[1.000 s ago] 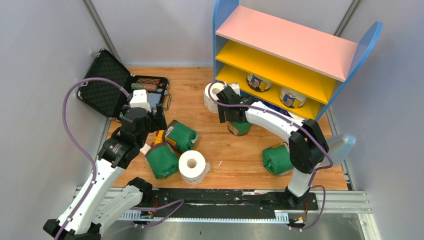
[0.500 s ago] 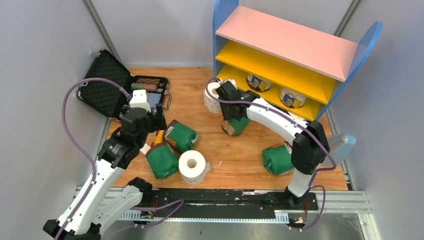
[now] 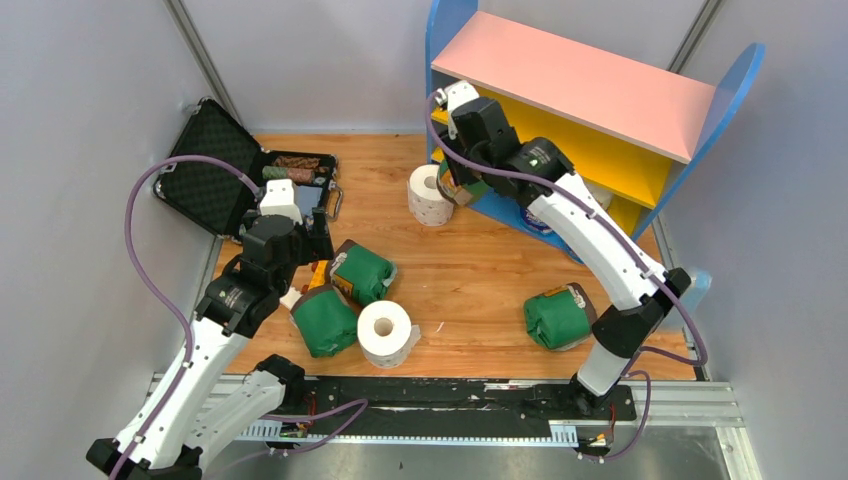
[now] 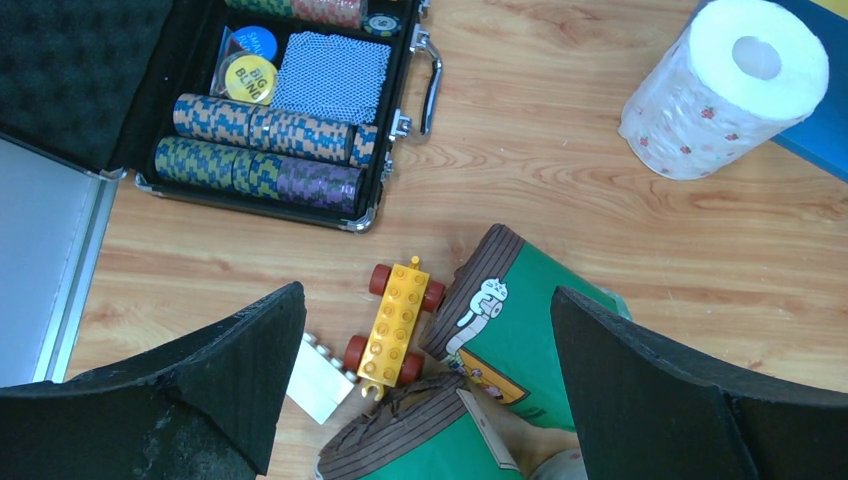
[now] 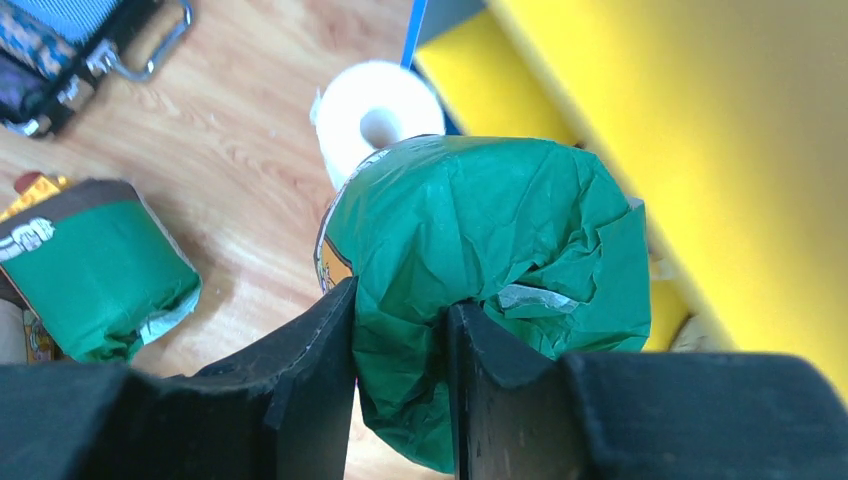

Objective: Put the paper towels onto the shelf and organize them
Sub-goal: Pick up the paper towel from the center of the board, then place the paper towel on the shelf.

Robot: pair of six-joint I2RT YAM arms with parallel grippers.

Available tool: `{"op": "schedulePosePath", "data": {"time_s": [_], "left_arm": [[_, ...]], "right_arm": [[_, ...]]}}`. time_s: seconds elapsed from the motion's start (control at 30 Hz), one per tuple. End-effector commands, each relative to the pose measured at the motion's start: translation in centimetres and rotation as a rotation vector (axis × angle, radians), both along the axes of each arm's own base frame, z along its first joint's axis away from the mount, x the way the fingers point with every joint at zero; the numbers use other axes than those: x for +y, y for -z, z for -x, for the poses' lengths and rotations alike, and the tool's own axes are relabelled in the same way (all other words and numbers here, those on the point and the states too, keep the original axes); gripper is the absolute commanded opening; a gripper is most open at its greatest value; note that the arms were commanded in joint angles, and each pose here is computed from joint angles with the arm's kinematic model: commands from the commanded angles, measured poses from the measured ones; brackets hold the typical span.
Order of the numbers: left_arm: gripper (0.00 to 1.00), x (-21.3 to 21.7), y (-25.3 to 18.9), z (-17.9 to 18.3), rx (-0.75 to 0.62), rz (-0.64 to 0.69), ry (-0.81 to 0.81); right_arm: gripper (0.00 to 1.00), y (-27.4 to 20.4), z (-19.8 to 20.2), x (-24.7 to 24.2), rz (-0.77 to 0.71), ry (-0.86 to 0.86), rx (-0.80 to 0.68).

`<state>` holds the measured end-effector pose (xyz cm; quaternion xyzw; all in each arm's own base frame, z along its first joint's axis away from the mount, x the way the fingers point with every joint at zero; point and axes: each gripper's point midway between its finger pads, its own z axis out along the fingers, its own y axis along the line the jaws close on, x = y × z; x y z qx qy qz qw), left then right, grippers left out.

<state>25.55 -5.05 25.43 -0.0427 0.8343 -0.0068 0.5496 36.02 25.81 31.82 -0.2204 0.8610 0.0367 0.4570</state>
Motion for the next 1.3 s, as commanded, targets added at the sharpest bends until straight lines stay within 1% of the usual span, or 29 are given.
{"op": "schedulePosePath", "data": {"time_s": [0.0,0.1,0.2,0.4,0.6,0.77,0.97,1.27], "left_arm": [[1.0,0.0,-0.6,-0.4,-0.027,0.001,0.002],[1.0,-0.1,-0.6,-0.5,-0.025,0.0,0.003],[1.0,-0.1,-0.5,-0.5,-0.023,0.0,0.006],[1.0,-0.2,-0.5,-0.5,-0.023,0.004,0.01],[1.0,-0.3,-0.4,-0.5,-0.02,0.006,0.015],[1.0,-0.4,-0.4,-0.5,-0.02,0.008,0.019],[1.0,-0.5,-0.4,-0.5,-0.017,0.008,0.022],[1.0,-0.5,-0.2,-0.6,-0.012,0.005,0.022]], "right_arm": [[0.3,-7.2,-1.2,-1.1,0.04,-0.028,-0.197],[0.29,-9.4,-1.8,-1.3,0.068,-0.035,-0.261],[0.32,-10.4,-2.3,-1.1,0.119,-0.08,-0.31],[0.33,-9.1,-4.0,-0.6,0.238,-0.142,-0.326],[0.33,-8.8,-5.8,-2.2,0.319,-0.099,-0.345],[0.32,-9.5,-6.5,-4.1,0.34,-0.069,-0.36],[0.33,-9.7,-7.2,-5.4,0.321,-0.076,-0.357],[0.35,-10.6,-8.7,-7.1,0.368,-0.041,-0.402]]}}
